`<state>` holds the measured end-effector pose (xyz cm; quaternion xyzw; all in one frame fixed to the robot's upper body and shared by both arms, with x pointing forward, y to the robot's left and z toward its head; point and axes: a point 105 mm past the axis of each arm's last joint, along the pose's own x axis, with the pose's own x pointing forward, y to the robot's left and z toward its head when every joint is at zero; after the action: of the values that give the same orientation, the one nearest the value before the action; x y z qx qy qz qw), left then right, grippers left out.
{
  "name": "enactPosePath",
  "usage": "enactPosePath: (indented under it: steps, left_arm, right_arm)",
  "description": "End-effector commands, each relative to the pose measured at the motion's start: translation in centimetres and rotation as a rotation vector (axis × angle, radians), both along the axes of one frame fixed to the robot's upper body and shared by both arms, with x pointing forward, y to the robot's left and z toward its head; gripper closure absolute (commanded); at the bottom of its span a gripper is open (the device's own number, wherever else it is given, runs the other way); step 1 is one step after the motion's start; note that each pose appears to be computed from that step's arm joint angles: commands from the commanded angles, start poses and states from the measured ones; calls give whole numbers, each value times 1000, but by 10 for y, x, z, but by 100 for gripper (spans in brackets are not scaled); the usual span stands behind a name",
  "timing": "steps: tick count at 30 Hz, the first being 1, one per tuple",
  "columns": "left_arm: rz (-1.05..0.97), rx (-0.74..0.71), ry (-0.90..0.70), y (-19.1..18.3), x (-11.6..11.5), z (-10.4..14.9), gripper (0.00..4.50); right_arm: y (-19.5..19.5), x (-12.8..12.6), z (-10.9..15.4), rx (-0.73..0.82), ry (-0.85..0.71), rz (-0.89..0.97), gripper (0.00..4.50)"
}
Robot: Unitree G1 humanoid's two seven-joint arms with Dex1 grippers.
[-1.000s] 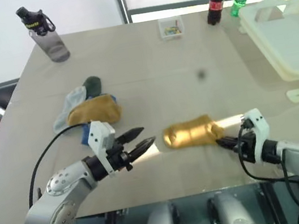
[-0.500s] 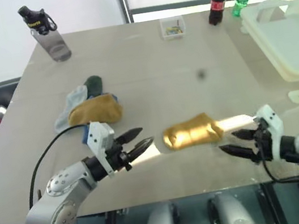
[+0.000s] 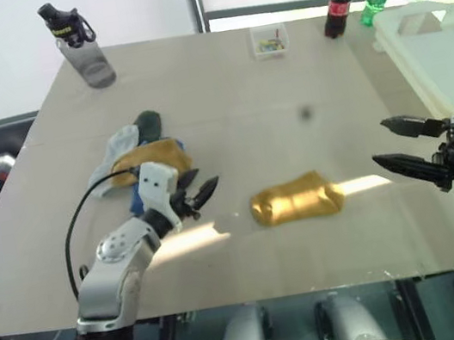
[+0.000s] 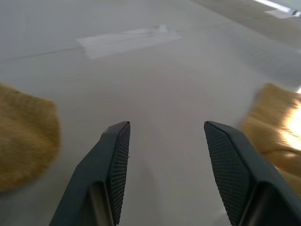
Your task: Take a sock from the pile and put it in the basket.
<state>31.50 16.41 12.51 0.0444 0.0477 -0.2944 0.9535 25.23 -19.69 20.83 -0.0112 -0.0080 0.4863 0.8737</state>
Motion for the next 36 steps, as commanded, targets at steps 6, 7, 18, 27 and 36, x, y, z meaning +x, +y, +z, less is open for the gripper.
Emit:
enactPosePath:
  steps: [6,7,18,27,36]
  left_arm:
    - [115,165,-5,9,31,-16,182]
    - [121,167,-6,8,31,-17,182]
    - [233,164,-183,14,31,16,182]
    - [337,242,-166,38,26,4,182]
    - [341,237,-151,37,30,-1,438]
  right_arm:
    - [10,-9,21,-48,-88,152,22]
    - [11,-9,20,-59,-86,157,22]
    - [6,-4,14,-87,-84,124,22]
    - [5,-1,12,-82,-86,117,22]
    - [4,2,13,-78,-93,108,17]
